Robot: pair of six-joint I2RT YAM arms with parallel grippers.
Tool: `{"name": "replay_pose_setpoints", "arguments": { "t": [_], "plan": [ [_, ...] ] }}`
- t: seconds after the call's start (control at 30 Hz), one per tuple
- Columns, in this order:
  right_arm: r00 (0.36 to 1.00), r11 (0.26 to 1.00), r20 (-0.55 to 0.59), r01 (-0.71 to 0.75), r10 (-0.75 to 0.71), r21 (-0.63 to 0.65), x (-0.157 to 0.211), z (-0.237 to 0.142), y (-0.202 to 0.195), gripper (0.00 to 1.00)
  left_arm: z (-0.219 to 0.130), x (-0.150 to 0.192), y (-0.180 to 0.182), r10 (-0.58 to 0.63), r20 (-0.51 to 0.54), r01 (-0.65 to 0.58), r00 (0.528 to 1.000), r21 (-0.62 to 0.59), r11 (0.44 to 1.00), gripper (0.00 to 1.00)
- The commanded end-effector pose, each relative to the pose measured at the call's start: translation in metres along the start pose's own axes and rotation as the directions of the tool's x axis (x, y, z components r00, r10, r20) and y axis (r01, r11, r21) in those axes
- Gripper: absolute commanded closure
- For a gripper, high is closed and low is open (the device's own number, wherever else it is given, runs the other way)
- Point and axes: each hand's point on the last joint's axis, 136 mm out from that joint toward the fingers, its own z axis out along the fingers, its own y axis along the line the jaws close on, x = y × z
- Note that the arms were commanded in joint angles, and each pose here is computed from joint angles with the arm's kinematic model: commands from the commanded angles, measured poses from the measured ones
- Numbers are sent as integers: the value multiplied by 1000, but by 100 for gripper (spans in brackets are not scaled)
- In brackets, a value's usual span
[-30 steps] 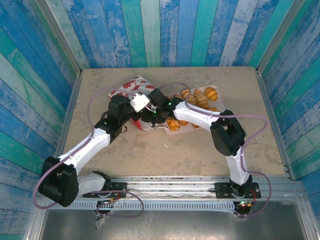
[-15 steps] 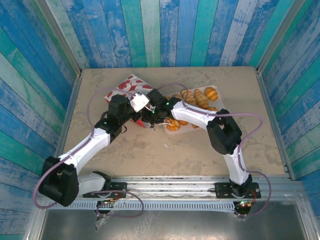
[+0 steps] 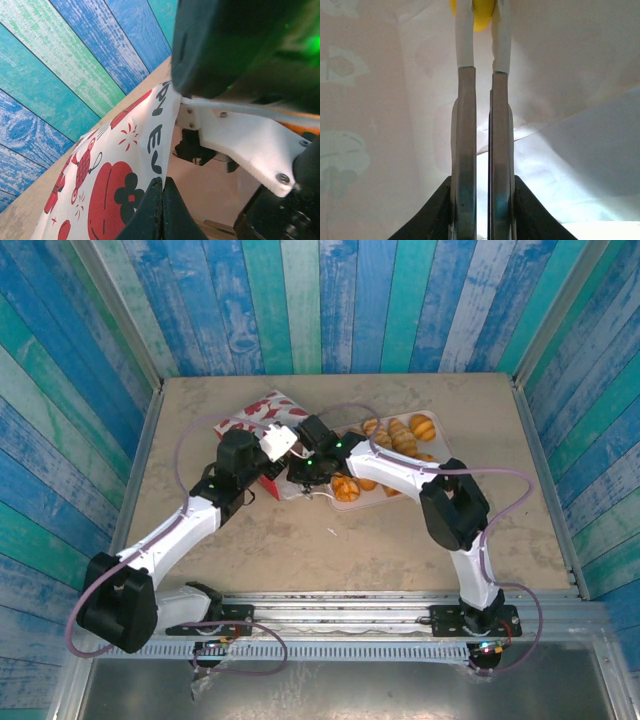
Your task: Take the fake bread out of the paper bag
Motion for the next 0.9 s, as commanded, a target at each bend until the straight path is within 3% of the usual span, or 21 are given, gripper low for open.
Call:
{"name": "replay_pose_setpoints", "arguments": {
  "t": [0.0,0.5,0.87],
  "plan": [
    [998,999,55,24,-23,-23,-9,-27,10,85,6,0,3,-26,1,26,1000,-24,999,100],
    [994,998,88,61,-61,-2,0,-63,13,88,20,11,12,-103,-60,99,993,-72,992,100],
    [994,996,57,91,-91,7,19,-87,13,88,19,13,39,-170,-82,149,982,-219,964,100]
  ]
}}
